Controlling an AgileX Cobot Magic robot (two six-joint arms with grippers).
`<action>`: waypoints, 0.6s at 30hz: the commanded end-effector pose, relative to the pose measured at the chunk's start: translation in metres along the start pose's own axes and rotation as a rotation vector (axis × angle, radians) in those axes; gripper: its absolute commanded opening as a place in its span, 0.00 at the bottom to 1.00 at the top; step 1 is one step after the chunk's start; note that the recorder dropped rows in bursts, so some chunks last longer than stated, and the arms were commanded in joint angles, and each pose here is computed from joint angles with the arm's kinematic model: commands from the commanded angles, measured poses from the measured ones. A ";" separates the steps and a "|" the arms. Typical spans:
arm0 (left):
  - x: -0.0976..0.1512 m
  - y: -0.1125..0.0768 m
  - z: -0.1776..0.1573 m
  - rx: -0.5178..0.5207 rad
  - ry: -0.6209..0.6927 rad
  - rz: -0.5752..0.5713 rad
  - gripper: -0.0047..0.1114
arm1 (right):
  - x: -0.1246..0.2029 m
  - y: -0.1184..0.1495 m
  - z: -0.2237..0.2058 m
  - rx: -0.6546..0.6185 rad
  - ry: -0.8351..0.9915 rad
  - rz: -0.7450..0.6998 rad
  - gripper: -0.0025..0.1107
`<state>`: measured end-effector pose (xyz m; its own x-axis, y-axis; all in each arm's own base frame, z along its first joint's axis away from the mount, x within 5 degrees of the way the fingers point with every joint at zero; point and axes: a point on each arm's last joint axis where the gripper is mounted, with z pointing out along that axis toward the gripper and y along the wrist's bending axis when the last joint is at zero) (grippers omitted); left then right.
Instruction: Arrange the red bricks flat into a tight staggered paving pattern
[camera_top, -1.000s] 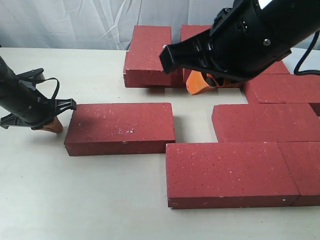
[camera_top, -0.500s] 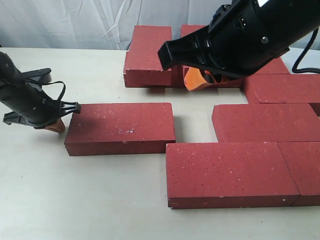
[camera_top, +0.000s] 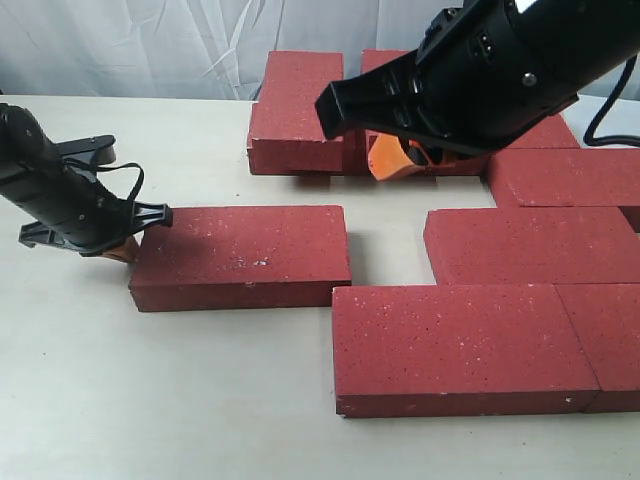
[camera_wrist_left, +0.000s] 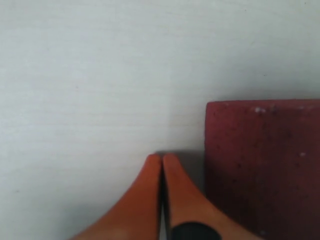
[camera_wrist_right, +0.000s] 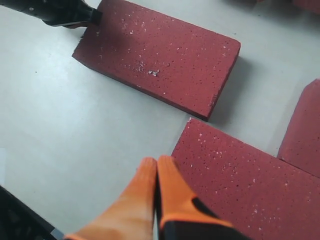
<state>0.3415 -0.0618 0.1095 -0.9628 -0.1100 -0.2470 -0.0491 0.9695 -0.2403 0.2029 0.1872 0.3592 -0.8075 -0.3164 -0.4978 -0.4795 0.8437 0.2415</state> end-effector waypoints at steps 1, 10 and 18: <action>0.017 -0.007 0.019 0.015 0.100 -0.020 0.04 | -0.002 0.000 0.000 0.003 -0.017 -0.013 0.01; 0.019 -0.018 0.020 0.036 0.096 0.018 0.04 | -0.003 0.000 0.000 0.001 -0.025 -0.013 0.01; 0.017 -0.012 0.019 0.022 0.092 0.041 0.04 | -0.003 0.000 0.000 0.001 -0.023 -0.014 0.01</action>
<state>0.3412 -0.0806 0.1086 -0.9586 -0.0864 -0.2715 -0.0110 0.9634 -0.2679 0.2038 0.1878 0.3599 -0.8026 -0.3103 -0.5095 -0.4806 0.8423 0.2442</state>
